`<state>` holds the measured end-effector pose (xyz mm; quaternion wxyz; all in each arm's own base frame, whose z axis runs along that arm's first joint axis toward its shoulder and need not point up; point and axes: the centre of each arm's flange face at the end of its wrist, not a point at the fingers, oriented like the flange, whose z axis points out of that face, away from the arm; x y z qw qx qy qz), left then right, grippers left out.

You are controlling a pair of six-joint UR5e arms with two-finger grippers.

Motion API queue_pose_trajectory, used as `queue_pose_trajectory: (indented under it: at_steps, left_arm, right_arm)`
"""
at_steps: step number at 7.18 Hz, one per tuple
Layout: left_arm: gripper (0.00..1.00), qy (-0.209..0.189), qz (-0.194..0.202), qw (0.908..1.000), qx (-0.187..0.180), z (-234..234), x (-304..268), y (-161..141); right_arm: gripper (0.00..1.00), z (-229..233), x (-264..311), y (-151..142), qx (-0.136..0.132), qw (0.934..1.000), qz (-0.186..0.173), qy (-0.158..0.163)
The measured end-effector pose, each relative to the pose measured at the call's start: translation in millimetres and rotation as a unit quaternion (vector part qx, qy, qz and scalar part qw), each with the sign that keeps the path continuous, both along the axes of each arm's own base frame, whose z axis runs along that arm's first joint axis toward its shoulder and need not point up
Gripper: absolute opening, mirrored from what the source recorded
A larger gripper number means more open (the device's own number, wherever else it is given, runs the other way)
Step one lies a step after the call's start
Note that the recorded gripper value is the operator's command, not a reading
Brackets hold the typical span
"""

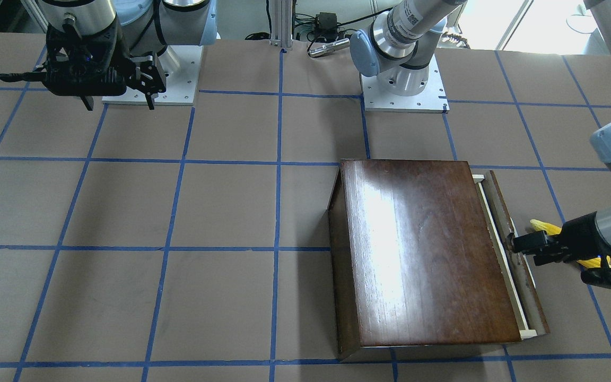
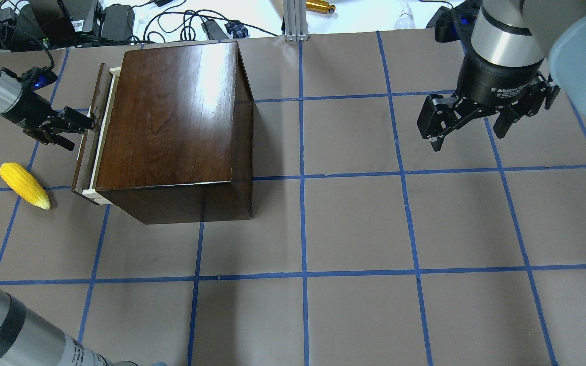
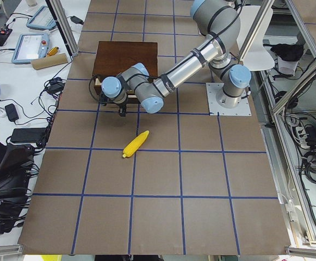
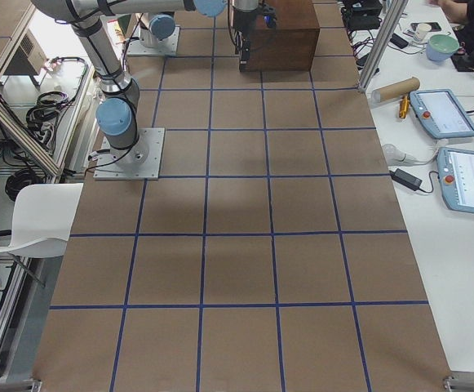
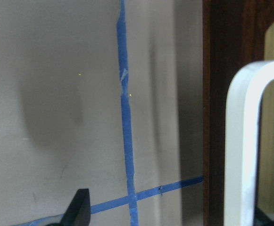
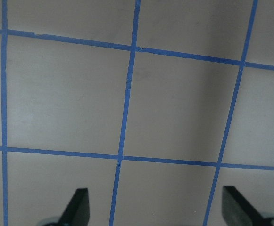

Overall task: Open drawer and put corn inside
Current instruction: 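Pull the drawer out away from the cabinet with the left gripper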

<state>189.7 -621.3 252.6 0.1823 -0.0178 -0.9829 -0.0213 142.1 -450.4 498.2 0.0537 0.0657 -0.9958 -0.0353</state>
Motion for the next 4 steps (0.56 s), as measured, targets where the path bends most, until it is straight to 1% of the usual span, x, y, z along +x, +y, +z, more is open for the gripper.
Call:
queue_pose_trajectory:
  at_steps: [4]
  left_arm:
    - [1.00,-0.011,0.011,0.9999,-0.002,5.5,21.1,2.7]
  right_arm:
    - [1.00,-0.4,0.0,-0.3,0.000,1.0000,0.000,0.000]
